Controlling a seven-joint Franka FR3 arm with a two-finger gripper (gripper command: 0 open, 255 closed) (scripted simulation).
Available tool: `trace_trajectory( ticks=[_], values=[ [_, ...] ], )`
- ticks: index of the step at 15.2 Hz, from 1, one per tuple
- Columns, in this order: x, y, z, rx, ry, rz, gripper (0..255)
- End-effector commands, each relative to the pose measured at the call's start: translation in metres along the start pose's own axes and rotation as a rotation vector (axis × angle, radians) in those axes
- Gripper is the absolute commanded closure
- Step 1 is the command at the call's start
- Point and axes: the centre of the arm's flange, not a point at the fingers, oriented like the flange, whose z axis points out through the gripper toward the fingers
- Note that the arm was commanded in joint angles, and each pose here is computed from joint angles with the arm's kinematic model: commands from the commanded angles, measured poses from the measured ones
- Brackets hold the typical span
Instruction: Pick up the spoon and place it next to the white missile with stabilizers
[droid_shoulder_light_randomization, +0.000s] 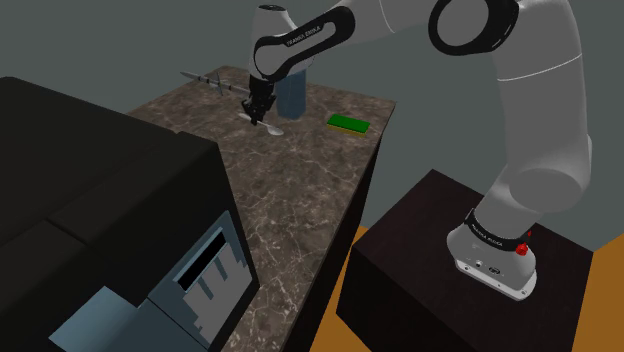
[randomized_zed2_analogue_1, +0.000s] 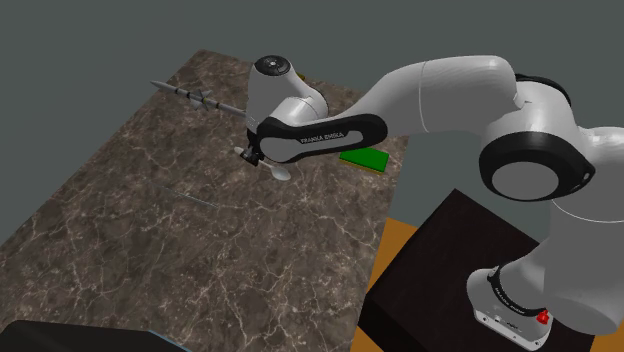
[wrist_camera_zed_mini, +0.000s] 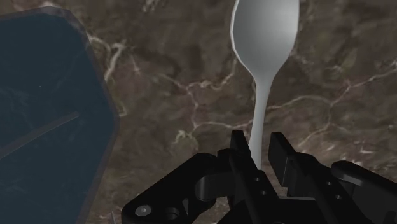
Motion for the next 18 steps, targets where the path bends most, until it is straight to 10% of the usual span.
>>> trace_trajectory(
  ticks=[1,2,18],
  values=[
    [0.0,0.0,0.0,0.0,0.0,0.0,255],
    [0.0,0.0,0.0,0.0,0.0,0.0,0],
    [0.0,0.0,-0.05,0.0,0.0,0.0,0]
  ],
)
